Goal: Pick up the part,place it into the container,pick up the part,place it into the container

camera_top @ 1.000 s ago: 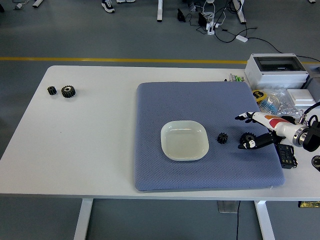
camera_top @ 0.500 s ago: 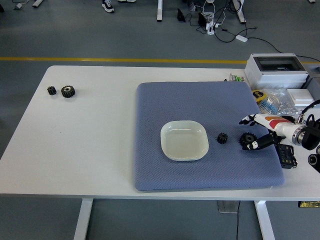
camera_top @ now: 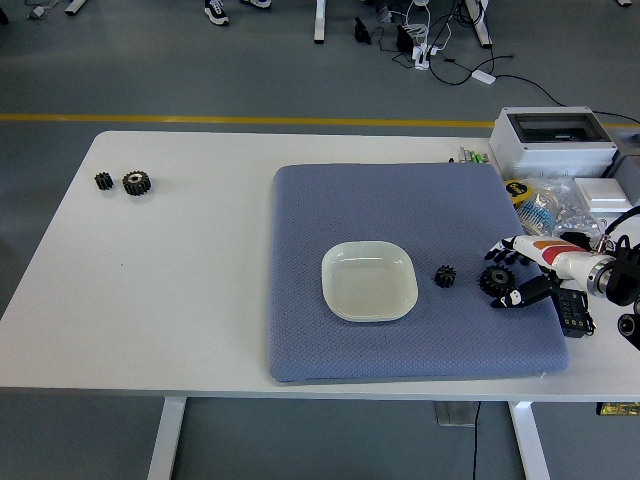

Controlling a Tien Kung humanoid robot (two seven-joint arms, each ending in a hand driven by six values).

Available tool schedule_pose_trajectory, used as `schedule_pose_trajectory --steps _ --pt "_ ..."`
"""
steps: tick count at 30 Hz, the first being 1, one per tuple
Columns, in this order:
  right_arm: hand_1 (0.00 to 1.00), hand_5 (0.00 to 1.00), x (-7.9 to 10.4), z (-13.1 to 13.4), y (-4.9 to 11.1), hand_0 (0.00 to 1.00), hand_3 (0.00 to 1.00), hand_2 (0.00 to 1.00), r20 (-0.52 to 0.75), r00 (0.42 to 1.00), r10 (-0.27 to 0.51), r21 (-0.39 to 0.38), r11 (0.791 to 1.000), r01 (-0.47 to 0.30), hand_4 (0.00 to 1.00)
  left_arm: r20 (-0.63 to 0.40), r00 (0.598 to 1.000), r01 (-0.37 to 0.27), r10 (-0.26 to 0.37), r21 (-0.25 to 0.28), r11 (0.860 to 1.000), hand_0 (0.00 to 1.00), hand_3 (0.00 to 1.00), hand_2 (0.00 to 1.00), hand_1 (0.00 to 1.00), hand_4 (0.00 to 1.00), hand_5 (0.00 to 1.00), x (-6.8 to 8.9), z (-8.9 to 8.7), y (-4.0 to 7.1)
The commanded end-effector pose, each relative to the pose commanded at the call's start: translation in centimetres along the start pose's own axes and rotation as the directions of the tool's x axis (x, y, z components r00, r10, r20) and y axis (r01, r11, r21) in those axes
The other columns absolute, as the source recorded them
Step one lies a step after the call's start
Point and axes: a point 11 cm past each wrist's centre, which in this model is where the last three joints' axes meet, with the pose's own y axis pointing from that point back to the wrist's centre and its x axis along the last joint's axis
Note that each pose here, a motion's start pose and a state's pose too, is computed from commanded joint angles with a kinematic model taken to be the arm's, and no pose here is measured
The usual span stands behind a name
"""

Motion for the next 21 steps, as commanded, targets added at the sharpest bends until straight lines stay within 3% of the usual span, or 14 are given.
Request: schedule_pose_trajectory --steps 1,6,7,12,13,21 --pt "0.632 0.308 -0.1 0.1 0.0 0.513 0.642 0.710 -0.001 1.000 0.001 -0.002 1.000 -0.001 0.998 0.002 1.000 0.000 0.000 0.001 1.000 0.707 0.606 0.726 0.684 0.746 0.691 0.0 0.0 0.0" --pt "0.632 0.308 -0.3 0.4 0.2 0.513 0.642 0.710 0.000 1.000 0.001 0.000 1.000 -0.001 0.998 0.005 1.000 -0.001 0.001 -0.001 1.000 0.707 0.606 0.726 0.684 0.746 0.691 0.1 0.1 0.0" --pt "0.545 0.255 -0.4 0.4 0.2 0.378 0.543 0.655 0.002 1.000 0.002 0.001 1.000 -0.002 0.866 0.005 1.000 -0.001 0.001 -0.002 1.000 0.707 0.606 0.725 0.683 0.746 0.691 0.1 0.1 0.0" --pt "0.545 0.255 -0.7 0.2 0.1 0.378 0.543 0.655 0.011 1.000 0.005 0.012 1.000 -0.005 0.866 0.007 1.000 -0.002 0.002 -0.003 1.000 0.707 0.606 0.725 0.683 0.746 0.691 0.2 0.2 0.0" --pt "0.492 0.229 -0.7 0.1 0.1 0.334 0.515 0.579 0.013 1.000 0.005 0.013 1.000 -0.005 0.784 0.008 1.000 -0.002 0.002 -0.003 1.000 0.707 0.606 0.725 0.683 0.746 0.692 0.2 0.1 0.0" --pt "0.470 0.228 -1.3 -0.1 -0.2 0.326 0.510 0.552 0.051 0.999 0.009 0.015 1.000 -0.010 0.763 0.010 1.000 -0.003 0.003 0.000 1.000 0.707 0.607 0.725 0.683 0.747 0.694 0.3 0.0 0.0"
